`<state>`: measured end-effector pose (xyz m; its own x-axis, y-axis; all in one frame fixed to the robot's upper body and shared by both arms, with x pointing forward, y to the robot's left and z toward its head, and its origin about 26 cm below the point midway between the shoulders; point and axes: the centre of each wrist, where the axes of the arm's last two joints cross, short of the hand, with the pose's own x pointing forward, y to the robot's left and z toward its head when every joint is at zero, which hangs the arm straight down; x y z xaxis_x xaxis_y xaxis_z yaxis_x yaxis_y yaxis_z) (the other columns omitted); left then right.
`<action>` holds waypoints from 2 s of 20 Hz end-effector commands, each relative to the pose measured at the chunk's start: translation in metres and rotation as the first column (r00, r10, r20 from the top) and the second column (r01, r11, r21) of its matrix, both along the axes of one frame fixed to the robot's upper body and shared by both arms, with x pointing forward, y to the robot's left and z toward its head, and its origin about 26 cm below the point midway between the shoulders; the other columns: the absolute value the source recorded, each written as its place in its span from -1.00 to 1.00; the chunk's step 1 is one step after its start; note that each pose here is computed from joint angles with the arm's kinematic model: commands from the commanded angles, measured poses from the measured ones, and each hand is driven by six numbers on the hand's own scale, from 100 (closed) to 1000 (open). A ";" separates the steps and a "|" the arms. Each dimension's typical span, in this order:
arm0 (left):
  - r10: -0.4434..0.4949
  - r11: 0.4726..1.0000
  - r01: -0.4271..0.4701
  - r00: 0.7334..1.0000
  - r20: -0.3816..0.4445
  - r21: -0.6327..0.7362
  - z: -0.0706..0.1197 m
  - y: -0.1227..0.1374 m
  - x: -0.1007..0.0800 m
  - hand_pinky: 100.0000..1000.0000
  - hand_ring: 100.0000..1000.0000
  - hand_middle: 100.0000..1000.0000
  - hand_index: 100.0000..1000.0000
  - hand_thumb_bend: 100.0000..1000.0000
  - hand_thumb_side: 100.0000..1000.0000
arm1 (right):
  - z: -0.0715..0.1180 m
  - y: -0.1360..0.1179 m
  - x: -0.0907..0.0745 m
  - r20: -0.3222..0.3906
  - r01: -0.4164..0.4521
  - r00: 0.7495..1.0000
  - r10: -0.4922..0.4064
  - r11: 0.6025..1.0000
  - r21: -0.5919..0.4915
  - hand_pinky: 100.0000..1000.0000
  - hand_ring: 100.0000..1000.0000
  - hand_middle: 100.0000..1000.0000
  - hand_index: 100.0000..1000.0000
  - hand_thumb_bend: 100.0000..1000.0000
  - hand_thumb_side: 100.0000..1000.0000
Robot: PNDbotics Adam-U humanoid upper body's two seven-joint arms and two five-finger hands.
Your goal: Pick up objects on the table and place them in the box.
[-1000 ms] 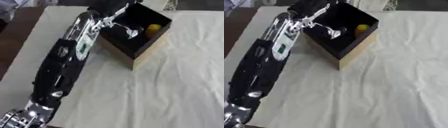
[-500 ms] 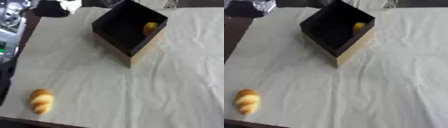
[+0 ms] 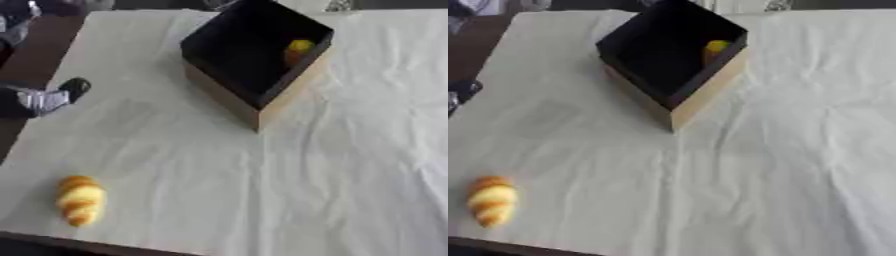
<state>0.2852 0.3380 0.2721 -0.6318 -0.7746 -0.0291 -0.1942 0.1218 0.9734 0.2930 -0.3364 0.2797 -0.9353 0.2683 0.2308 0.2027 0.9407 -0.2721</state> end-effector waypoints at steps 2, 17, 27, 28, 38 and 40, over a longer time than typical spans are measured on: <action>-0.021 0.993 0.025 0.999 -0.041 0.116 0.000 0.015 -0.011 0.73 0.66 0.56 0.81 -0.25 -0.18 | 0.011 -0.004 -0.006 0.034 0.026 0.999 -0.025 0.999 -0.032 0.81 0.79 0.39 0.57 -1.00 -0.68; 0.109 0.953 -0.019 0.953 -0.284 0.302 -0.048 0.040 -0.029 0.78 0.75 0.64 0.84 0.18 -1.00 | 0.007 -0.007 -0.007 0.027 0.054 0.998 -0.053 0.998 -0.032 0.81 0.79 0.39 0.56 -1.00 -0.66; 0.173 0.940 0.004 0.857 -0.486 0.342 -0.072 0.041 -0.025 0.76 0.74 0.64 0.81 0.20 -1.00 | 0.002 -0.004 -0.006 0.005 0.042 0.999 -0.041 0.999 -0.024 0.81 0.80 0.39 0.56 -1.00 -0.62; 0.186 0.935 0.001 0.849 -0.495 0.353 -0.073 0.042 -0.024 0.76 0.74 0.64 0.81 0.22 -1.00 | 0.002 -0.004 -0.005 0.003 0.040 0.999 -0.040 0.999 -0.023 0.81 0.80 0.38 0.56 -1.00 -0.62; 0.256 0.891 -0.029 0.856 -0.449 0.453 -0.080 0.036 -0.014 0.51 0.51 0.41 0.66 0.05 -1.00 | -0.002 -0.002 -0.004 -0.017 0.027 0.999 -0.028 0.999 -0.018 0.82 0.80 0.38 0.56 -1.00 -0.58; 0.262 0.880 -0.033 0.866 -0.426 0.475 -0.081 0.033 -0.013 0.48 0.48 0.40 0.66 0.09 -1.00 | -0.002 -0.001 -0.004 -0.019 0.026 0.999 -0.026 1.000 -0.015 0.82 0.80 0.38 0.56 -1.00 -0.58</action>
<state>0.2718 0.3696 0.1876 -0.5414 -0.8365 -0.0848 0.3257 -0.3016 0.8961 0.2924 -0.3382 0.2703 -0.9160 0.2977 0.2688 0.2210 0.9339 -0.2811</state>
